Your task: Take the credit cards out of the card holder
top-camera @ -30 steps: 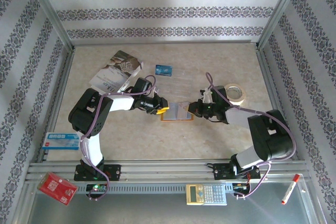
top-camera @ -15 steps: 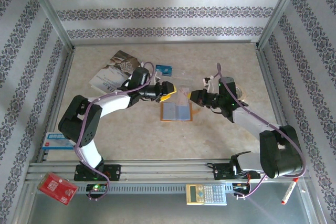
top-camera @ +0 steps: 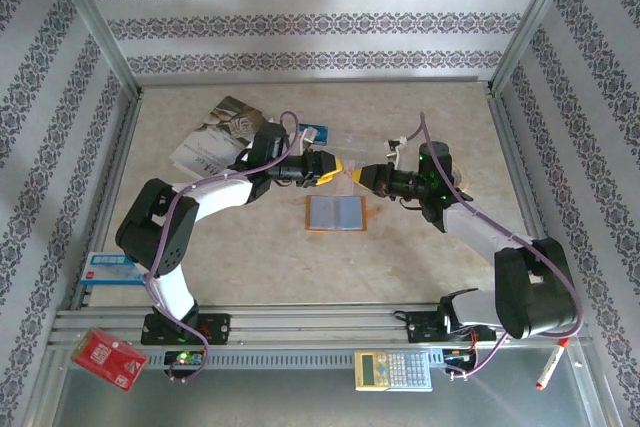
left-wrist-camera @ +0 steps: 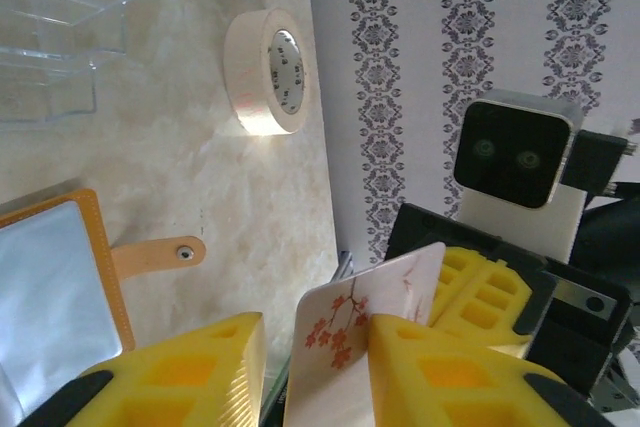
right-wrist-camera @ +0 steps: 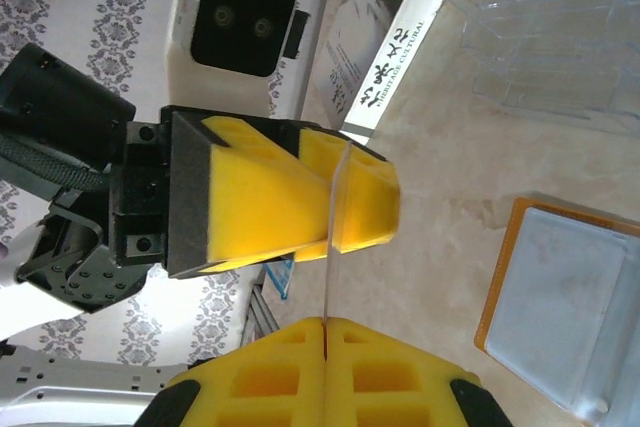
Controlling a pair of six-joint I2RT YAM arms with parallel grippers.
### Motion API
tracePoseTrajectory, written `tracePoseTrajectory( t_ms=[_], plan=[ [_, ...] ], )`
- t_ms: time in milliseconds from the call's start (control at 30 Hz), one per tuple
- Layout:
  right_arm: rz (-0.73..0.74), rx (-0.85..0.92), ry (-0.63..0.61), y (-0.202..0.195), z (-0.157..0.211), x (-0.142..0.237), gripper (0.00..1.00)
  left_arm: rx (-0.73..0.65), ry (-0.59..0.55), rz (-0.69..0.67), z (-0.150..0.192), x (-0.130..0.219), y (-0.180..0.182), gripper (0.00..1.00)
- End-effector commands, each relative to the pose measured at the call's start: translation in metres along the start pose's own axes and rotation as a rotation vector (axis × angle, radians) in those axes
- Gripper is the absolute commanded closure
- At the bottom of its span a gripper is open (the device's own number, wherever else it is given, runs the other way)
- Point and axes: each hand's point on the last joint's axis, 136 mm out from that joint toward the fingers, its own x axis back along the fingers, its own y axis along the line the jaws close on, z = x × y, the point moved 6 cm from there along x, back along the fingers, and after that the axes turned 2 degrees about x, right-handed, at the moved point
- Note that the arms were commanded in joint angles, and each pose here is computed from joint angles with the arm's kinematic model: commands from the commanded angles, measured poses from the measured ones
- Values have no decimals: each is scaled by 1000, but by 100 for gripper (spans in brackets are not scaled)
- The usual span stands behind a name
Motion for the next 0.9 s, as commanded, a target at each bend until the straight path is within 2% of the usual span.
tracePoseTrajectory(
  t_ms=[0,133,167,200,267,333,433,600,867],
  plan=[
    [-47,21,-12,5,-6,-1,100,-64,8,78,6,4,-23,74],
    [-41,3,-20,0,-6,-2,100,-69,-7,119,3,5,-33,93],
    [-41,-3,-23,-1,-6,-3,96,-68,-12,130,2,5,-35,98],
    [-44,-9,-29,-2,-7,-3,89,-69,-19,140,1,5,-37,100],
    [-52,-24,-36,-3,-7,-4,74,-69,-37,156,-2,7,-42,100],
    [-72,-31,-37,-1,-7,-5,64,-74,-63,169,-4,9,-48,100],
    [-102,-34,-57,4,-11,-6,58,-70,-110,163,-8,13,-53,100],
    [-168,-39,-70,15,-16,-11,62,-65,-184,150,-12,18,-54,100],
    [-244,-22,-77,28,-20,-15,86,-59,-208,125,-12,20,-51,100]
  ],
)
